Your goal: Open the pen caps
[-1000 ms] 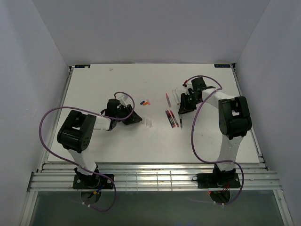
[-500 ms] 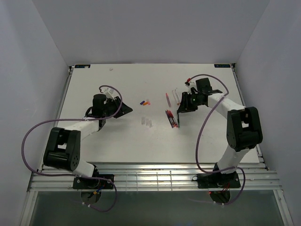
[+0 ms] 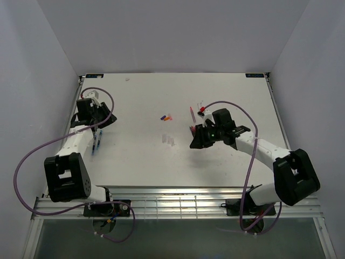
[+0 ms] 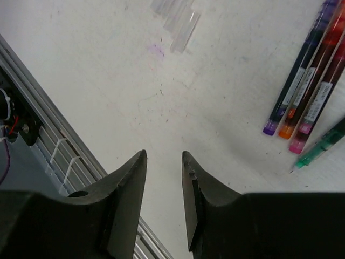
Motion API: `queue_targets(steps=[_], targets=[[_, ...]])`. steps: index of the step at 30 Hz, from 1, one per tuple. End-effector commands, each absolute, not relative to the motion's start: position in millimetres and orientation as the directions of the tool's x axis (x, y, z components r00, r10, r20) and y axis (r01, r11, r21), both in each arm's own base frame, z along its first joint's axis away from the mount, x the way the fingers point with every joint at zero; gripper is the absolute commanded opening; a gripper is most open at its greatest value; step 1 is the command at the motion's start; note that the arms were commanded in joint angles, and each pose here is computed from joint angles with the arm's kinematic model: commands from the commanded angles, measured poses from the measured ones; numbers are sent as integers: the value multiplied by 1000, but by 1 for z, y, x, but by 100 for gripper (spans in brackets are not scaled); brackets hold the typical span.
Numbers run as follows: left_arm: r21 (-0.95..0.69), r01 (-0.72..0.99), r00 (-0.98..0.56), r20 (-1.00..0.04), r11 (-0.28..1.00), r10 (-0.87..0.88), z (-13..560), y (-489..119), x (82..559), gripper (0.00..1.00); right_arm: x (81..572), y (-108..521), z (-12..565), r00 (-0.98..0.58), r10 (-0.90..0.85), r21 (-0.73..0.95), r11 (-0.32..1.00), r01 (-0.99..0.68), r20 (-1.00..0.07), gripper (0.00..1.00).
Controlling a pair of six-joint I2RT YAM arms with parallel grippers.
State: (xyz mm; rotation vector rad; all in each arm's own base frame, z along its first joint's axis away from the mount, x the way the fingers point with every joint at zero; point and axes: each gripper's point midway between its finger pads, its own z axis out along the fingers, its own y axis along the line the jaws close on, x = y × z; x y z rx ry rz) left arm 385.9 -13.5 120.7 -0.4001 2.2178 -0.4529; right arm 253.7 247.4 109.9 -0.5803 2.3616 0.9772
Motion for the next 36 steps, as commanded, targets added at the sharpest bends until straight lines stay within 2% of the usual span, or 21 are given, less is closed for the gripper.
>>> queue_targets(steps=[1, 8, 13, 23, 36], targets=[[-270, -161, -646, -698, 949, -308, 124, 22, 381, 47, 245, 253, 115, -744, -180, 525, 605, -599, -643, 39], [-133, -227, -721, -643, 965, -258, 87, 63, 373, 47, 240, 236, 111, -697, -214, 440, 642, -628, -684, 39], [-102, -238, -730, -637, 966, -248, 80, 73, 378, 48, 229, 243, 116, -688, -197, 482, 581, -656, -699, 40], [-31, -299, -753, -607, 954, -255, 57, 90, 376, 49, 227, 239, 109, -684, -194, 473, 591, -654, -703, 41], [-45, -328, -763, -576, 944, -293, 36, 100, 374, 49, 225, 239, 109, -677, -188, 472, 587, -658, -711, 41]])
